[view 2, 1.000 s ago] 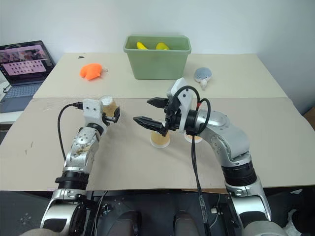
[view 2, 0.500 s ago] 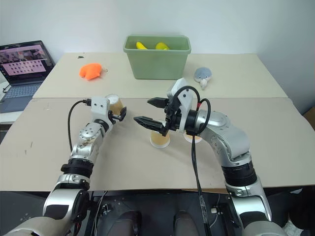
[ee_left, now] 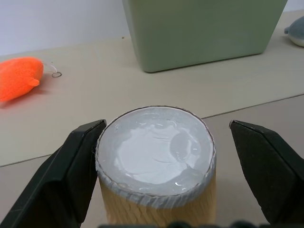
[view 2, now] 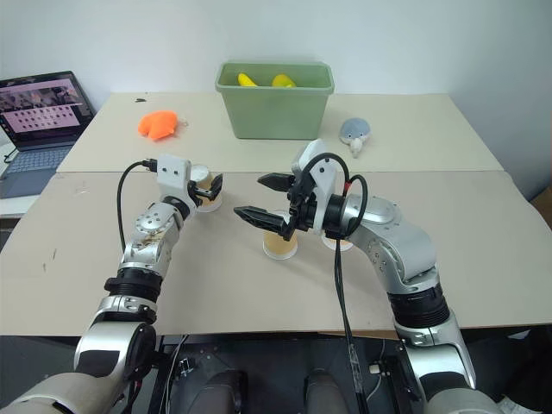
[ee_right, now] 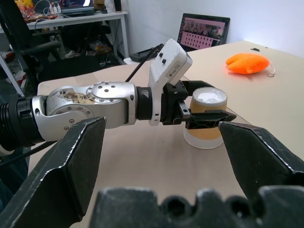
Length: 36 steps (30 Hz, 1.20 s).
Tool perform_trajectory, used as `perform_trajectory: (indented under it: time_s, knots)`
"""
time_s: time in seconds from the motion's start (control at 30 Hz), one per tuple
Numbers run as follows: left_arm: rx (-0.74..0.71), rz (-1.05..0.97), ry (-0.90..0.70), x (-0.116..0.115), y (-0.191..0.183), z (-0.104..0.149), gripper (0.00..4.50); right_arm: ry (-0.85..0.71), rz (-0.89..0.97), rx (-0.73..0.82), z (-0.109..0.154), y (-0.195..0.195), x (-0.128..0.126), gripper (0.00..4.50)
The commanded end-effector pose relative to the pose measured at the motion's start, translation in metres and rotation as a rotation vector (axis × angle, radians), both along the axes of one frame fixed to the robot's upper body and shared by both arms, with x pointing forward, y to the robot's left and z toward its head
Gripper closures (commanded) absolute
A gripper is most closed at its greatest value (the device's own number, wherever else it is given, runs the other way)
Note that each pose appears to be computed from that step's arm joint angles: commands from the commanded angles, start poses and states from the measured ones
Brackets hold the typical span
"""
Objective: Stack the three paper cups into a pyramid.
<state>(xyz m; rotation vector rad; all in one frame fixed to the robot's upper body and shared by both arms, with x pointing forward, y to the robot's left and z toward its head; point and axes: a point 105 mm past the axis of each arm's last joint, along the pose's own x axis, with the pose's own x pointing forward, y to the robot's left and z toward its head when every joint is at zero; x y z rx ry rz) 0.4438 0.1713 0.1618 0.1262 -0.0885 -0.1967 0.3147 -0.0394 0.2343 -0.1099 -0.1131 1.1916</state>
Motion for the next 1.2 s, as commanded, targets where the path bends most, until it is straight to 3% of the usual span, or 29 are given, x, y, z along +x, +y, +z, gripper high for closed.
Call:
perform_trajectory:
  time_s: [0.03,0.1,0.13,0.27,0.5,0.63,0.77,1.03,1.2]
  knots:
    - [-0.003,-0.013,-0.072,0.001,0.000,0.020,0.07,-0.059,0.008,0.012,0.011,0.001,-0.007,0.00]
    - [-0.007,-0.014,-0.074,0.001,-0.001,0.021,0.07,-0.058,0.006,0.011,0.011,0.000,-0.007,0.00]
    - [-0.009,-0.013,-0.074,0.002,-0.001,0.021,0.60,-0.058,0.005,0.010,0.011,0.000,-0.007,0.00]
    - [-0.014,-0.014,-0.076,0.002,0.000,0.022,1.96,-0.057,0.004,0.010,0.011,-0.001,-0.007,0.00]
    - [-0.015,-0.028,-0.094,0.001,0.002,0.031,1.99,-0.054,-0.001,0.007,0.009,-0.001,-0.006,0.00]
    - [-0.019,-0.255,-0.180,-0.021,-0.004,0.064,1.99,-0.052,-0.012,0.003,0.009,-0.002,-0.004,0.00]
    - [0.082,-0.449,-0.149,-0.045,0.005,0.073,1.99,-0.053,-0.026,-0.001,0.008,-0.005,-0.003,0.00]
    - [0.202,-0.713,0.029,-0.076,0.021,0.055,1.99,-0.062,-0.066,0.014,0.010,-0.013,0.001,0.00]
    - [0.233,-0.881,0.111,-0.086,-0.005,0.025,1.99,-0.073,-0.101,0.012,0.014,-0.022,0.004,0.00]
